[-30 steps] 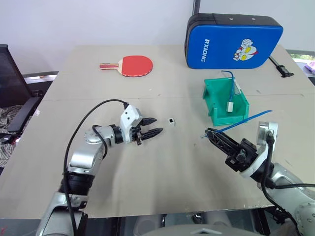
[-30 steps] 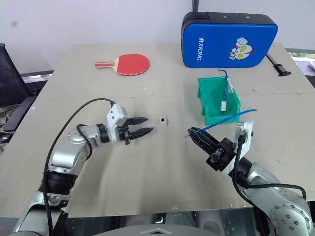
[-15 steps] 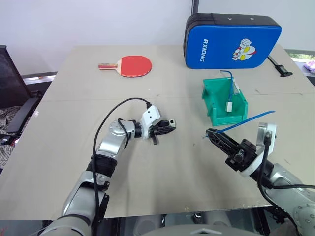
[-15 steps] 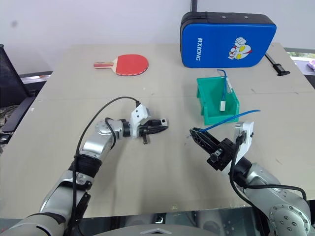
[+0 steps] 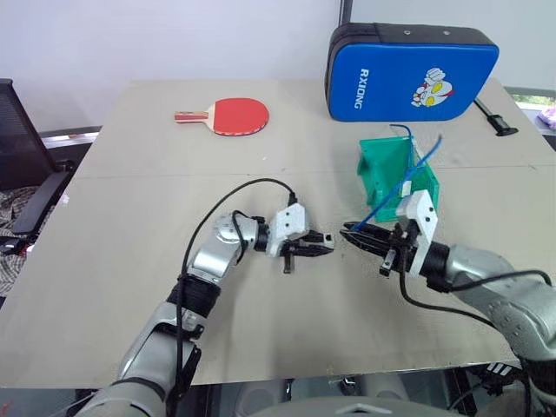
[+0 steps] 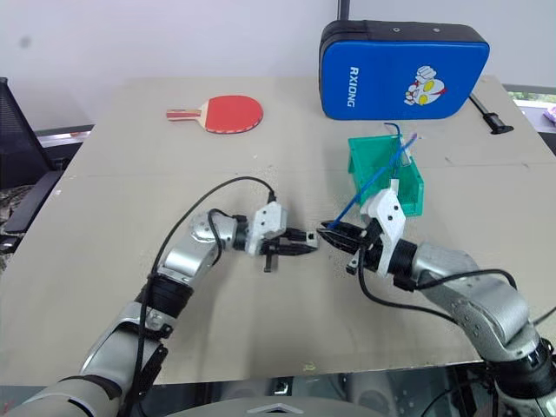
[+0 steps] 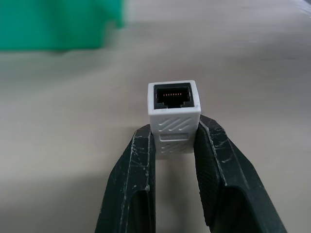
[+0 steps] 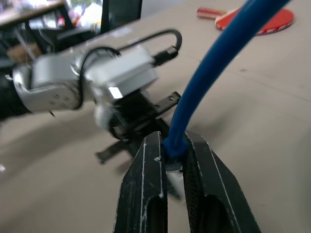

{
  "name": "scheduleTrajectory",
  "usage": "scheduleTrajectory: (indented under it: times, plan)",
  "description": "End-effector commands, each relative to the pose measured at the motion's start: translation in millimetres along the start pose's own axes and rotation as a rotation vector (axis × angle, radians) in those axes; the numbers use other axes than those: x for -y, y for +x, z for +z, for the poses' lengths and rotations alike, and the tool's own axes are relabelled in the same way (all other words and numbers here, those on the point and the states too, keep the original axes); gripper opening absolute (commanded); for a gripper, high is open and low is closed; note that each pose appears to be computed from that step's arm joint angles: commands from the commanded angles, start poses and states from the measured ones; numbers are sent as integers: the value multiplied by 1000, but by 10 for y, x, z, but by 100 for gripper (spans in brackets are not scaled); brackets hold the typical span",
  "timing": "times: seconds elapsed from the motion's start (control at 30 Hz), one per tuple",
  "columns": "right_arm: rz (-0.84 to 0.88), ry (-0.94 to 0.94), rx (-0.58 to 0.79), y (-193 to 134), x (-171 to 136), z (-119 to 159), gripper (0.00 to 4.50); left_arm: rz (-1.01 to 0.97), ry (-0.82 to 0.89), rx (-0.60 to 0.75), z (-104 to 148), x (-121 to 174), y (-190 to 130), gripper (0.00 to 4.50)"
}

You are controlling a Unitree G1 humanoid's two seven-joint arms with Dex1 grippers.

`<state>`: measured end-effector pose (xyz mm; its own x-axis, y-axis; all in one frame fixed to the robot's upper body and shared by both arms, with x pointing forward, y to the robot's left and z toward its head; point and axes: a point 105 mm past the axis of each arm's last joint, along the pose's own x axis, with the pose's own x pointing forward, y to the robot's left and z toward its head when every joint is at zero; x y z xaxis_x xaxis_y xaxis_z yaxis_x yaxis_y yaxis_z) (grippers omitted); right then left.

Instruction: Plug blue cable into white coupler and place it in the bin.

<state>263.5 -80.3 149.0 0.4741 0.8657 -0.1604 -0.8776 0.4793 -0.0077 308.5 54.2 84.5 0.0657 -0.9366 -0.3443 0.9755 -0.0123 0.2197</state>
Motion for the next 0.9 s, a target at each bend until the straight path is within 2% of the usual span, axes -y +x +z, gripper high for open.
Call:
scheduleTrajectory:
  times: [0.03, 0.23, 0.57, 0.9]
  plan:
    - [57, -88, -49, 35, 43, -26, 0, -23, 66, -8, 64, -4, 17, 53]
    - [120, -161, -113, 158, 95, -94, 0, -59, 65, -26, 20, 25, 33, 53]
    - [184, -157, -158, 265, 6, -218, 0, -51, 59, -21, 47, -11, 46, 53]
    - [209, -161, -330, 214, 61, -527, 0, -49, 83, -18, 71, -30, 45, 53]
